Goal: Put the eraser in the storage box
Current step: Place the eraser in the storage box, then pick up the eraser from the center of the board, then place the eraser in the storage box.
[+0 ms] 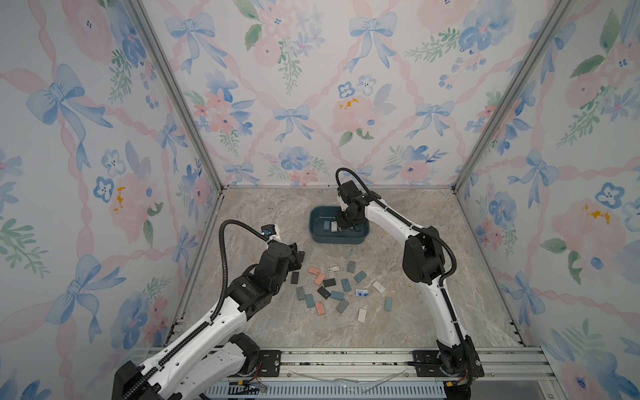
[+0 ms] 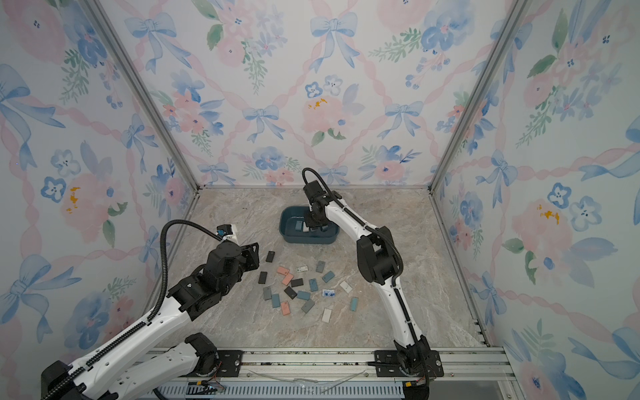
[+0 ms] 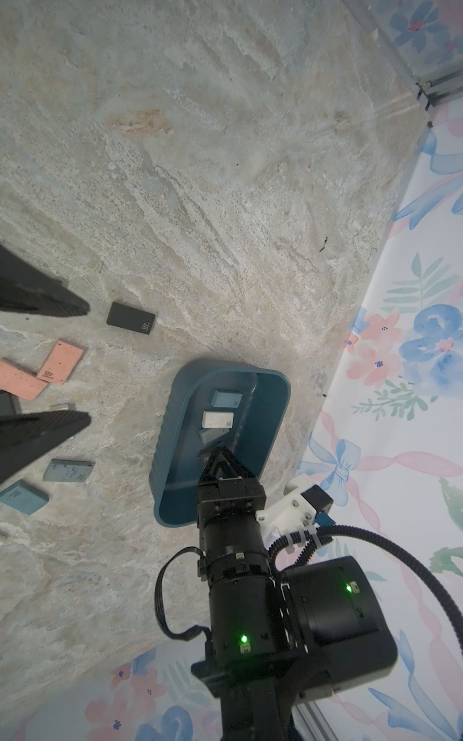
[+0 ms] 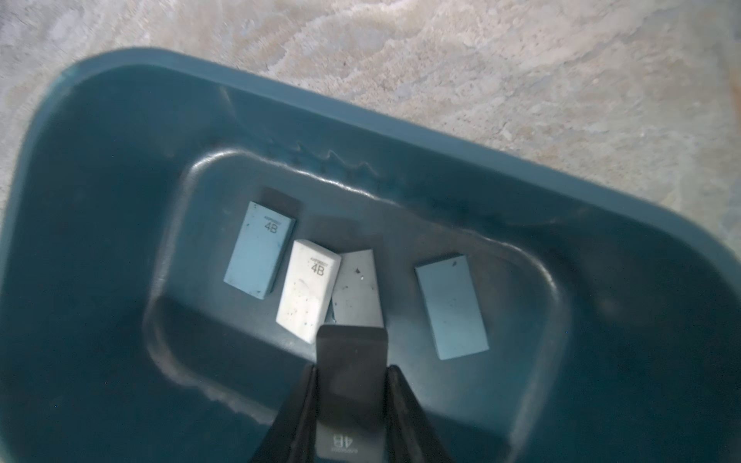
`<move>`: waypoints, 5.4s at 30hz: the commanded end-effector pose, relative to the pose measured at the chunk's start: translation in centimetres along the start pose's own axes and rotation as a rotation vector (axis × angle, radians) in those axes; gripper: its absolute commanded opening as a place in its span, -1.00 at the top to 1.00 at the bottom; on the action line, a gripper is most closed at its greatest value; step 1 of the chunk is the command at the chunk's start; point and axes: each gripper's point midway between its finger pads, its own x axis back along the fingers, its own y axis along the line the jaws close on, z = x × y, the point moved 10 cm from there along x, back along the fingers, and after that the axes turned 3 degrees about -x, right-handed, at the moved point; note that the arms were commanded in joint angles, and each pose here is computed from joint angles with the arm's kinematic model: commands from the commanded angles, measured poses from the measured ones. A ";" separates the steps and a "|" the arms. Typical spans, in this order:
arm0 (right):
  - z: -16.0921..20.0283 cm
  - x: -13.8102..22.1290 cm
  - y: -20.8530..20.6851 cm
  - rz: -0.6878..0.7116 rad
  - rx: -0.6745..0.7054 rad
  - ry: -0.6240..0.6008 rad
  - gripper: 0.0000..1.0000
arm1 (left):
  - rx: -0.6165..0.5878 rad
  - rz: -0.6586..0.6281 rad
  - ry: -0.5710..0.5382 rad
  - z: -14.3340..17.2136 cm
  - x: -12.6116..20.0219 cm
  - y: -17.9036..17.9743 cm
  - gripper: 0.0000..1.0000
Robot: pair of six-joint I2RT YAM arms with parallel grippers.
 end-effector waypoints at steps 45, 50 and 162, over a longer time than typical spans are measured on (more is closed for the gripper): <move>2.4 18.0 -2.1 -0.130 0.013 -0.296 -0.14 | -0.105 -0.047 0.372 1.3 -7.1 0.5 -0.06; 4.6 20.0 -3.1 -0.146 -0.012 -0.323 -0.16 | -0.147 -0.045 0.463 2.4 -9.4 0.5 -0.11; 11.1 20.4 -7.5 -0.118 -0.179 -0.313 -0.18 | -0.285 0.052 0.437 -3.9 -16.7 -6.2 0.63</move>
